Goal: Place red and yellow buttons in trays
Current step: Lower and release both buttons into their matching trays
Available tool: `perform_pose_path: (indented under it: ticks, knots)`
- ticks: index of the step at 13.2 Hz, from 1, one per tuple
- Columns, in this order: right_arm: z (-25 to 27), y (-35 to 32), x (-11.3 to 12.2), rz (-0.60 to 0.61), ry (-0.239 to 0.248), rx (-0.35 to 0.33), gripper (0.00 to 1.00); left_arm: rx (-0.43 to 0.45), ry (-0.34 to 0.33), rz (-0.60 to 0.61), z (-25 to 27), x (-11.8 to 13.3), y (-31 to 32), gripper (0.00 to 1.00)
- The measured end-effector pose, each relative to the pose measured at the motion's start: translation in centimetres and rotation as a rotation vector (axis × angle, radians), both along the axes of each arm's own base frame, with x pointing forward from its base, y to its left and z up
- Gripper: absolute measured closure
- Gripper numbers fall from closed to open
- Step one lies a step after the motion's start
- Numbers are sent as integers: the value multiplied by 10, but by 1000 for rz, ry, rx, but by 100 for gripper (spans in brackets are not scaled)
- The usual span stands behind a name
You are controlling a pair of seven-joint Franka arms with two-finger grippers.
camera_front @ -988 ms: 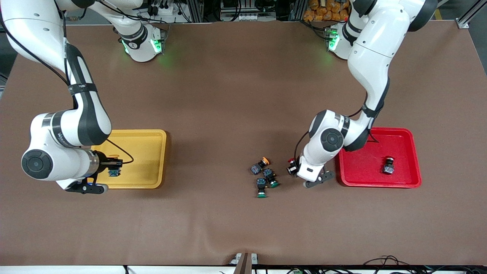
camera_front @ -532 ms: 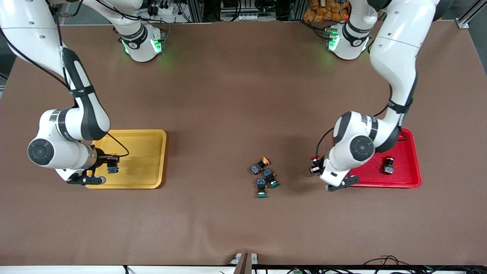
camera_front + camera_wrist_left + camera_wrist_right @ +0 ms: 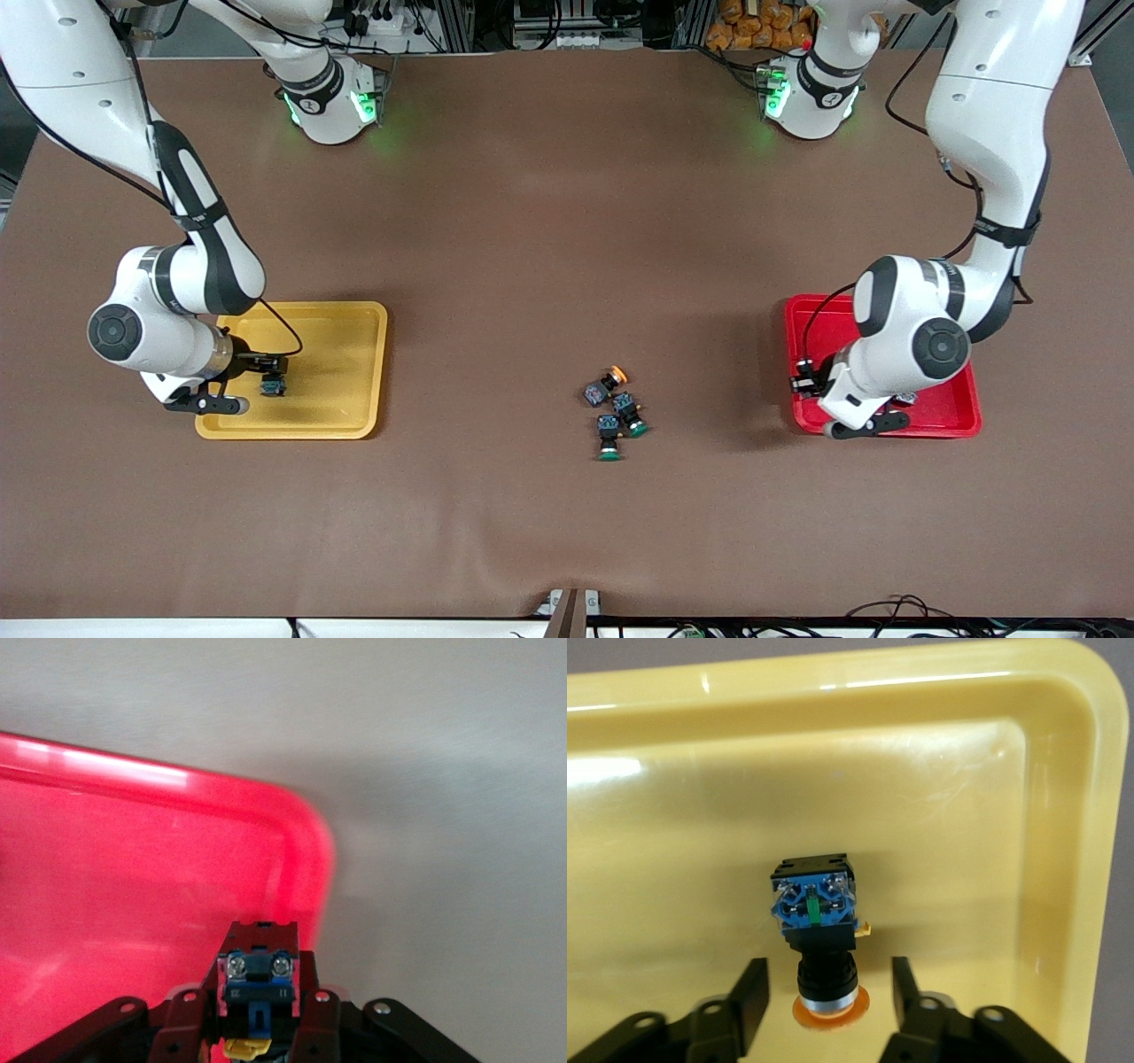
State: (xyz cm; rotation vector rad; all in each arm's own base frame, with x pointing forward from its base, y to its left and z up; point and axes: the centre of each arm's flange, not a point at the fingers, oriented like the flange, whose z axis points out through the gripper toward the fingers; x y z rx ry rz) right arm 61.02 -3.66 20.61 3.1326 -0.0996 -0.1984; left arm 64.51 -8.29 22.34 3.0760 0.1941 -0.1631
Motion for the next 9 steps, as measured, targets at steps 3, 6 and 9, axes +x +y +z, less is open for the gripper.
perform_pose_path:
  ticks: [3, 6, 9]
  knots:
    - [17, 15, 2, 21, -6, 8, 0, 37, 8, -79, -6, -4, 39, 67]
    - [43, 40, 8, 12, 9, 62, 0, 90, 17, -148, -13, -8, 62, 67]
    - [66, 69, 19, -29, 1, 131, 0, 121, 27, -176, -23, -11, 70, 67]
